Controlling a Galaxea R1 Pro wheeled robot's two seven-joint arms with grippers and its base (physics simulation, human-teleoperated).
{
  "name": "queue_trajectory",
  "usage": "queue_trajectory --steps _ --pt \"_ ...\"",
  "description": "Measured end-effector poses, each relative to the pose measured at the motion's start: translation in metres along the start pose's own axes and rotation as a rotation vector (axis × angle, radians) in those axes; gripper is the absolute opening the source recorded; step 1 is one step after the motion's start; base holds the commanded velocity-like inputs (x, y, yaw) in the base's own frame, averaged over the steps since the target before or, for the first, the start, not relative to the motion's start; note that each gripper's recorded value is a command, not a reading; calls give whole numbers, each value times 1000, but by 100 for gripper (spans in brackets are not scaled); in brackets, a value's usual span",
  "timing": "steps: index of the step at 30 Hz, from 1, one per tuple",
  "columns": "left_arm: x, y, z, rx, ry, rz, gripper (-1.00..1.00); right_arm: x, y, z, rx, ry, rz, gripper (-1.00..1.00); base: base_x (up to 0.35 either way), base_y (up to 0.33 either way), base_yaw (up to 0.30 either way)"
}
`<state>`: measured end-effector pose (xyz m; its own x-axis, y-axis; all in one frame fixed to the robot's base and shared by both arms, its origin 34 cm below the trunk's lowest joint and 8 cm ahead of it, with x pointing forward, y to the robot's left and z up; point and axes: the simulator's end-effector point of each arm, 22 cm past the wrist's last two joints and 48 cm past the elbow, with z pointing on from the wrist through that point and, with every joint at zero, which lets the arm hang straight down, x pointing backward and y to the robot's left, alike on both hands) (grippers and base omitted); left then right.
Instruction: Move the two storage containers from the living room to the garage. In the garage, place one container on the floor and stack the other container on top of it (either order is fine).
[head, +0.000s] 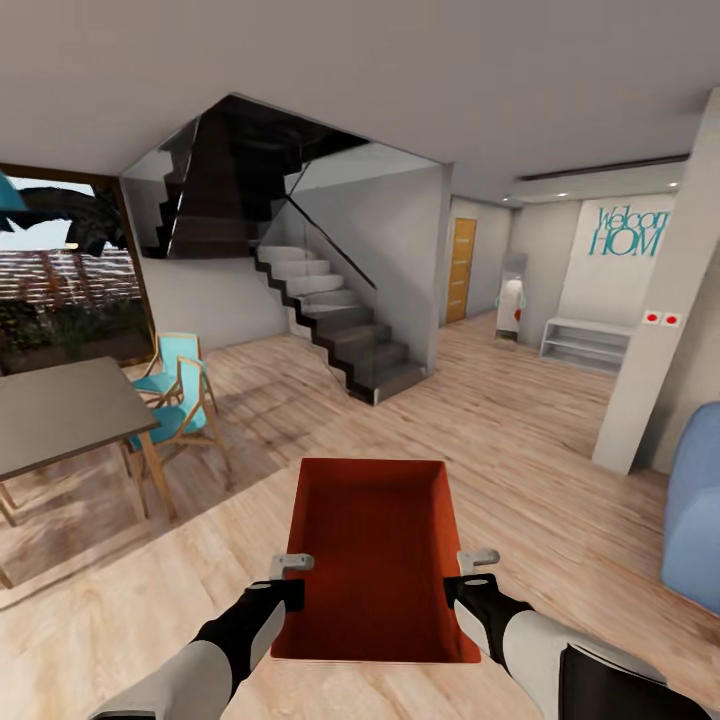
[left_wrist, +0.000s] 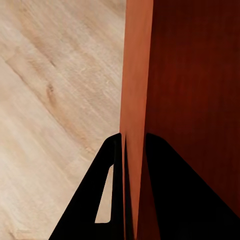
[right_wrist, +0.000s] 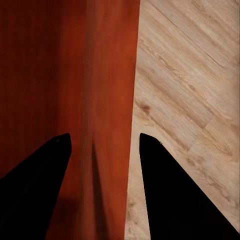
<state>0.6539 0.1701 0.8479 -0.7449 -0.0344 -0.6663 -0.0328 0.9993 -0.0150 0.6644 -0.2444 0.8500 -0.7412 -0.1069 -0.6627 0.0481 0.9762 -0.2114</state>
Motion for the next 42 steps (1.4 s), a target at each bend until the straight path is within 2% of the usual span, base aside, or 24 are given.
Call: queue_trajectory --steps 35,42 --pt "0 -1 0 -1 -1 0 -100 0 -1 0 0 0 2 -100 323 0 -233" --pt "-1 0 0 0 -3 1 -100 0 0 0 0 -3 3 -100 323 0 -56"
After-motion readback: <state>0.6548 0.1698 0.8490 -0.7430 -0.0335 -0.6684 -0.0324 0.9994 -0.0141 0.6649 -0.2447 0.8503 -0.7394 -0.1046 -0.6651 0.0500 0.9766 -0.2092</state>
